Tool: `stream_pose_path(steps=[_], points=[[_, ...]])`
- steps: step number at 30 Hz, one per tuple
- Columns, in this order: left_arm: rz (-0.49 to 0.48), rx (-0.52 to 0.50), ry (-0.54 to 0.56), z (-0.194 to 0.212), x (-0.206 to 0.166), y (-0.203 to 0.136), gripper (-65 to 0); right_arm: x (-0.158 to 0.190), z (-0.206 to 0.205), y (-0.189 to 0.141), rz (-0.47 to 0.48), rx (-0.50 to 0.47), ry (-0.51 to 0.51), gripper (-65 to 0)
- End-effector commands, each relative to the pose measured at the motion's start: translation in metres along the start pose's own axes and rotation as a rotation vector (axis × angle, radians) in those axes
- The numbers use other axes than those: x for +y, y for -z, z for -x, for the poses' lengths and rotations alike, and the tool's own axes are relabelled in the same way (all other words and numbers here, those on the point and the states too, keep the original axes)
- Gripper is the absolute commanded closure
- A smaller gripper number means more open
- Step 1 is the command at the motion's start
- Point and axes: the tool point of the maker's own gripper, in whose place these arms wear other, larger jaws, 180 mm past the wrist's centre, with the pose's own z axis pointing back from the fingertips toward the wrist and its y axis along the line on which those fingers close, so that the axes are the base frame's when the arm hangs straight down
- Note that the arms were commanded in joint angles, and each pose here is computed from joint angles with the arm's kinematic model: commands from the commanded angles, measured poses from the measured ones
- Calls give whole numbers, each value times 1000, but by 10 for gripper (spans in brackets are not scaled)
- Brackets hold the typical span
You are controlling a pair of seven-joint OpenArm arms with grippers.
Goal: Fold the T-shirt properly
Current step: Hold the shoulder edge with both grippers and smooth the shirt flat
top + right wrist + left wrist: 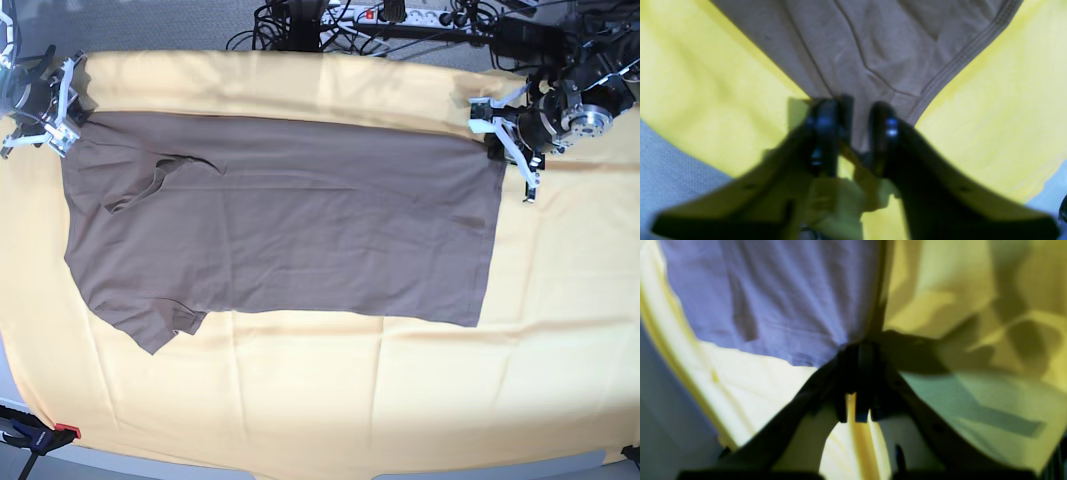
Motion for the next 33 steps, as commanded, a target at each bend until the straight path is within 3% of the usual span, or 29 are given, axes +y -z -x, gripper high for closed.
stream_pose_path(steps=[1,5,20,24,29,33], points=[[-84,24,30,7,22,-6,0,-12,-5,-5,28,-8,-19,-89],[-115,16,50,2,31,-15,0,-27,-10,-8,60,6,-36,-3],[-128,-22,52,-14,36,-26,0,-32,-20,-18,46,3,-61,0],[-82,3,71,-7,29,-27,0,-31,-14,-18,40,31,-56,0],[42,27,94,6,9,-36,0,-13,-4,-20,-54,68,0,0],[131,20,94,7,-4,-48,0,-8,10,-24,-77,121,-26,0]])
